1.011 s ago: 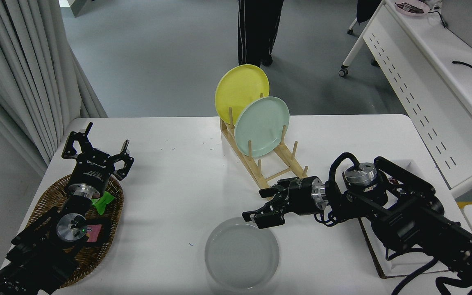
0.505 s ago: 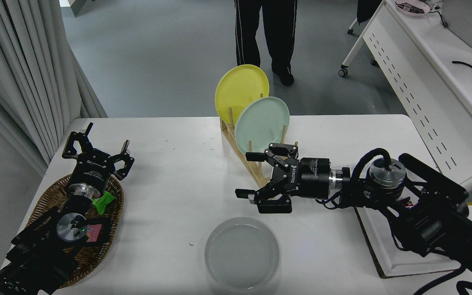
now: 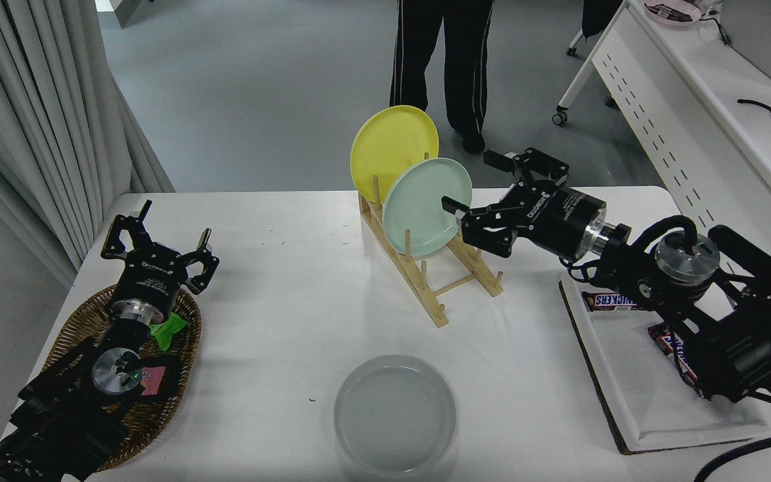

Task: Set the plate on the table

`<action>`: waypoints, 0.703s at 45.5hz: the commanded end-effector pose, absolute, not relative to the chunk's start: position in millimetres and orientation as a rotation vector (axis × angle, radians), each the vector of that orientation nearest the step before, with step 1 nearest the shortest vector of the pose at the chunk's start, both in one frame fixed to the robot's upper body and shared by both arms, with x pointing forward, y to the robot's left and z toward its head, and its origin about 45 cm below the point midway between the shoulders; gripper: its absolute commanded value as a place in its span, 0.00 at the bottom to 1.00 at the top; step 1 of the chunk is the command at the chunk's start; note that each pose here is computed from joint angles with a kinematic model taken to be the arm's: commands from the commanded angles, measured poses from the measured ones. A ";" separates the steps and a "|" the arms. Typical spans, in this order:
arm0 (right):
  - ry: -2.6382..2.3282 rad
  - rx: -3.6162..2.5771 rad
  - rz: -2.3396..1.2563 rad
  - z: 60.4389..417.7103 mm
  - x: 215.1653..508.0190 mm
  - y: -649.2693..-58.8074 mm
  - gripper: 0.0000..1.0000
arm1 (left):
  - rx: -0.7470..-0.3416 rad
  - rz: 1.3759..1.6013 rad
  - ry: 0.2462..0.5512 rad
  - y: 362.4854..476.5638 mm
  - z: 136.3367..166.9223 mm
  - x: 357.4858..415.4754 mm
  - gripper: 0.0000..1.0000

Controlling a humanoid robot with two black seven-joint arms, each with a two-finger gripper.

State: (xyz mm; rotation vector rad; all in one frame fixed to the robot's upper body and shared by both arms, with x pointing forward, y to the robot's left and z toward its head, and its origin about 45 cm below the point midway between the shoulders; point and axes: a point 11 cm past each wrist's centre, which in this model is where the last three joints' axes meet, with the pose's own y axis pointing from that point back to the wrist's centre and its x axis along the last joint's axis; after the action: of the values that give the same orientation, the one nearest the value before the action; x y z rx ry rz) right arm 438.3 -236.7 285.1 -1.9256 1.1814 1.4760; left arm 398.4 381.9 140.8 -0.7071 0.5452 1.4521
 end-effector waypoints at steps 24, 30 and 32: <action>1.923 -2.081 0.638 237.8 438.4 -349.2 1.00 | -0.707 1.452 0.545 381.9 140.8 398.4 1.00; 1.927 -1.982 0.535 232.2 431.1 -356.9 1.00 | -0.707 1.452 0.545 381.9 140.8 398.4 1.00; 1.931 -1.952 0.498 232.0 429.4 -360.6 1.00 | -0.707 1.452 0.545 381.9 140.8 398.4 1.00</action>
State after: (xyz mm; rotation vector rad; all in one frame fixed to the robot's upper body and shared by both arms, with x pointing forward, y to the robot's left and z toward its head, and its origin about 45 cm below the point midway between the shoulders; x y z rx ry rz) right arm 442.2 -343.5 249.6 -2.0093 1.8371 0.7062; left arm 398.4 381.9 140.8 -0.7066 0.5450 1.4520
